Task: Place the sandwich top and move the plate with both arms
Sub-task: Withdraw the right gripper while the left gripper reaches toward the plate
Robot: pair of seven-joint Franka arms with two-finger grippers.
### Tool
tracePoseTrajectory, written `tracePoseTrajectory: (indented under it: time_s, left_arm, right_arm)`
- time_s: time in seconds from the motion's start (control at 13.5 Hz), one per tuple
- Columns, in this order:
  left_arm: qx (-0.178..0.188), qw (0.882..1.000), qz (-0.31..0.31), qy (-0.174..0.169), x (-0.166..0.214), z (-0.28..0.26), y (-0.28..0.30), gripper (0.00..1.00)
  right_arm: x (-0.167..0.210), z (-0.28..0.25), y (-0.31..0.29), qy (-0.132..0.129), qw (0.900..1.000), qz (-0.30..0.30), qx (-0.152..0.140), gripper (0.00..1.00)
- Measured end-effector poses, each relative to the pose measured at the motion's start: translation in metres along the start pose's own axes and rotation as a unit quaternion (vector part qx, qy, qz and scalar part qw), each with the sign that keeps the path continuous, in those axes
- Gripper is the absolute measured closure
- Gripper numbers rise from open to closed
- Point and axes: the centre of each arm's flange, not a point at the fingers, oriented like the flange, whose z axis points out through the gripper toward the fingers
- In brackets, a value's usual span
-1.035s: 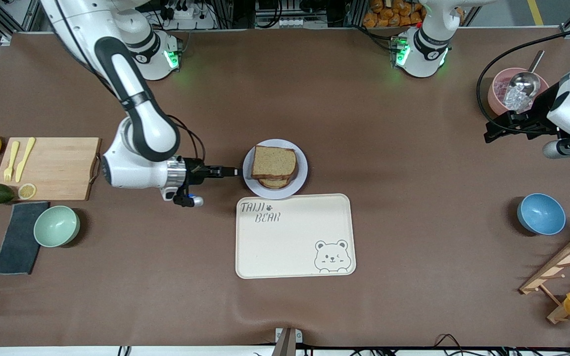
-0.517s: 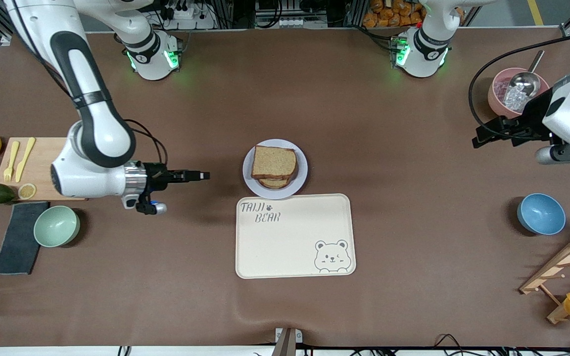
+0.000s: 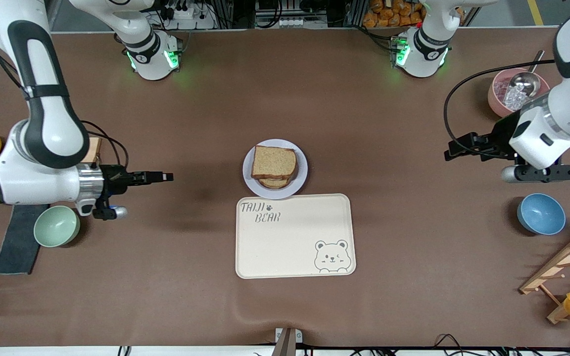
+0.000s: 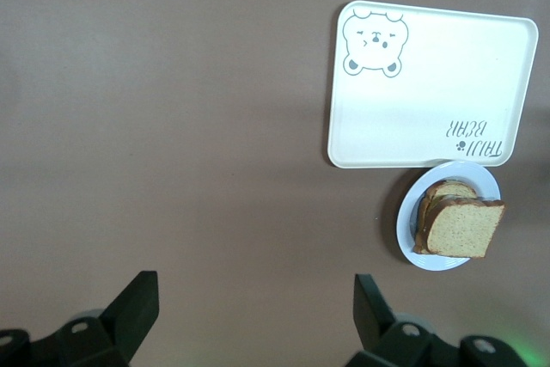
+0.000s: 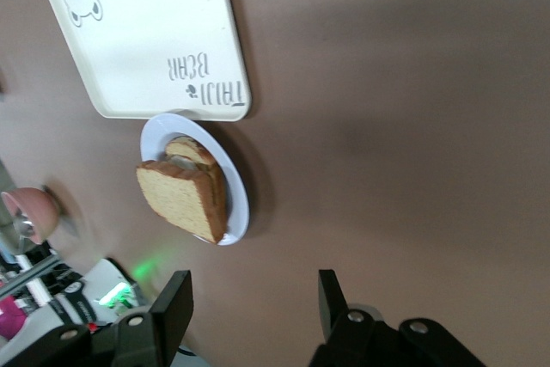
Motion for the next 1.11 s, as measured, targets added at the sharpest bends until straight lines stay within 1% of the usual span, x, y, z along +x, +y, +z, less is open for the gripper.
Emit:
tracePoseTrajectory:
  time_s: [0.07, 0.22, 0.37, 0.52, 0.67, 0.74, 0.81, 0.96, 1.11]
  left_arm:
    - [-0.003, 1.000, 0.002, -0.002, 0.002, 0.006, 0.004, 0.00]
    - [-0.025, 1.000, 0.009, -0.009, 0.007, 0.017, 0.009, 0.00]
    - [-0.052, 0.998, 0.021, -0.016, 0.013, 0.032, 0.007, 0.00]
    - [-0.077, 0.996, 0.031, -0.024, 0.019, 0.048, -0.001, 0.00]
    - [-0.108, 0.993, 0.037, -0.026, 0.022, 0.064, -0.007, 0.00]
    - [-0.126, 0.991, 0.042, -0.027, 0.023, 0.073, -0.011, 0.00]
    - [-0.147, 0.988, 0.047, -0.029, 0.023, 0.083, -0.014, 0.00]
    - [-0.191, 0.979, 0.060, -0.032, 0.021, 0.108, -0.021, 0.00]
    - [-0.232, 0.970, 0.069, -0.037, 0.018, 0.142, -0.027, 0.00]
  right_arm:
    - [-0.001, -0.017, 0.001, 0.004, 1.000, -0.007, -0.022, 0.20]
    - [-0.009, -0.061, -0.002, 0.020, 0.996, -0.027, -0.084, 0.00]
    - [-0.025, -0.105, -0.017, 0.032, 0.989, -0.044, -0.135, 0.00]
    - [-0.044, -0.139, -0.034, 0.038, 0.984, -0.053, -0.168, 0.00]
    - [-0.060, -0.164, -0.047, 0.049, 0.979, -0.057, -0.190, 0.00]
    - [-0.068, -0.176, -0.051, 0.057, 0.977, -0.058, -0.196, 0.00]
    - [-0.076, -0.186, -0.054, 0.062, 0.977, -0.057, -0.197, 0.00]
    - [-0.093, -0.203, -0.056, 0.063, 0.977, -0.053, -0.199, 0.00]
    - [-0.115, -0.224, -0.065, 0.079, 0.974, -0.054, -0.207, 0.00]
